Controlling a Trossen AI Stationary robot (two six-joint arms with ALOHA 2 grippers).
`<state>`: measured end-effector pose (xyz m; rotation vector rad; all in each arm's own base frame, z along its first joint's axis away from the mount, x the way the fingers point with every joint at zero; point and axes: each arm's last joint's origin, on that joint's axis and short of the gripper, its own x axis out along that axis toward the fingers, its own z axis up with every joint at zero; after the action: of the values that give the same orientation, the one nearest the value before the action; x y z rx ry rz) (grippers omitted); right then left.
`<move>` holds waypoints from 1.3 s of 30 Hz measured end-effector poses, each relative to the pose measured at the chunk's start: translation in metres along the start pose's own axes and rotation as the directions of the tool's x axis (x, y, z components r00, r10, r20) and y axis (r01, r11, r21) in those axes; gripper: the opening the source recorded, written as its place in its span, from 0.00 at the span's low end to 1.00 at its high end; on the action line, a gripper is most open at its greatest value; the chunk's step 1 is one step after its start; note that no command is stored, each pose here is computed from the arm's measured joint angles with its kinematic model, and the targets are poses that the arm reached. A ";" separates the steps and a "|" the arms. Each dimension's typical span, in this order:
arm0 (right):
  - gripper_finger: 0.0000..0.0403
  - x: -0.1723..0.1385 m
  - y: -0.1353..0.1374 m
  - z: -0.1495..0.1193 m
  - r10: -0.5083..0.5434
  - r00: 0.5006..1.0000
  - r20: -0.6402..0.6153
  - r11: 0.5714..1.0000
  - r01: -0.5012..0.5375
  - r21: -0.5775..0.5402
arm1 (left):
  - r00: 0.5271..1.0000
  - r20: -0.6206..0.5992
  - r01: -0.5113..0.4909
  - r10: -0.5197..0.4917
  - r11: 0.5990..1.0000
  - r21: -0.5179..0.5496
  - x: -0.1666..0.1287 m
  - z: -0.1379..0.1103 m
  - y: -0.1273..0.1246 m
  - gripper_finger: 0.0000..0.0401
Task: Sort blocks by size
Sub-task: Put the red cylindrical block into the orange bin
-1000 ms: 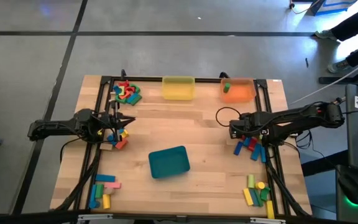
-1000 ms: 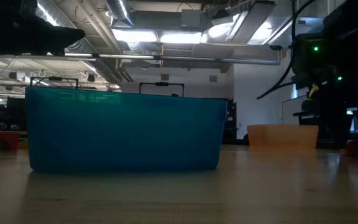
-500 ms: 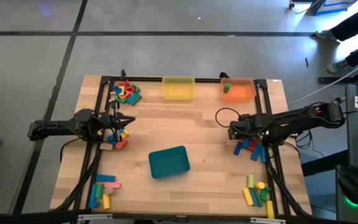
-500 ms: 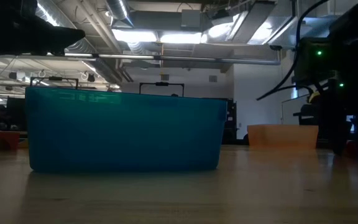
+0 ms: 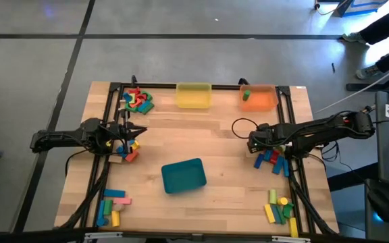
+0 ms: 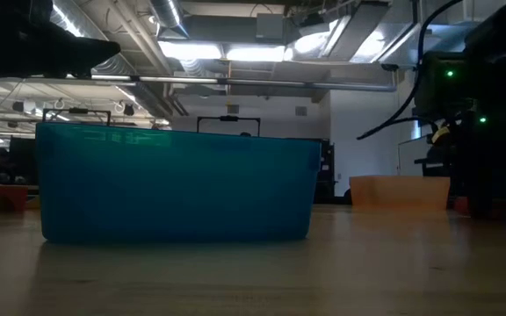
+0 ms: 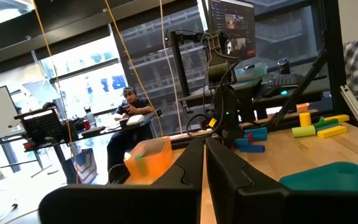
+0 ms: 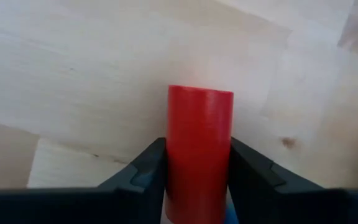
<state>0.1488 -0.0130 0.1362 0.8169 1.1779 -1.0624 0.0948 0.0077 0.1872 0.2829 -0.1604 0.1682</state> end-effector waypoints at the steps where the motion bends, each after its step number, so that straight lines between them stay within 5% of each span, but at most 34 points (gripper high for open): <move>1: 0.35 -0.001 0.000 0.001 -0.003 1.000 0.008 1.000 0.004 -0.011 | 1.000 0.000 0.000 0.000 1.000 0.000 0.000 0.000 0.000 0.01; 13: 0.34 -0.042 0.021 0.033 0.001 0.964 0.267 0.993 0.030 -0.111 | 1.000 0.001 0.000 0.000 1.000 0.000 0.000 0.000 0.000 0.01; 24: 0.34 -0.074 0.013 0.111 0.016 0.887 0.461 0.997 0.022 -0.076 | 1.000 0.001 0.000 0.000 1.000 0.007 0.000 0.000 0.000 0.01; 31: 0.35 -0.059 -0.007 0.152 0.079 0.892 0.445 0.997 -0.081 -0.015 | 1.000 0.001 -0.001 0.001 1.000 0.008 0.000 0.000 0.000 0.01; 39: 0.36 -0.022 -0.020 0.177 0.032 0.938 0.346 0.997 -0.053 0.051 | 1.000 0.002 0.000 0.000 1.000 0.003 0.000 0.000 0.000 0.01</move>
<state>0.1843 -0.1779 0.1970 0.6645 0.8311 -1.1552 0.0947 0.0077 0.1873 0.2863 -0.1617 0.1687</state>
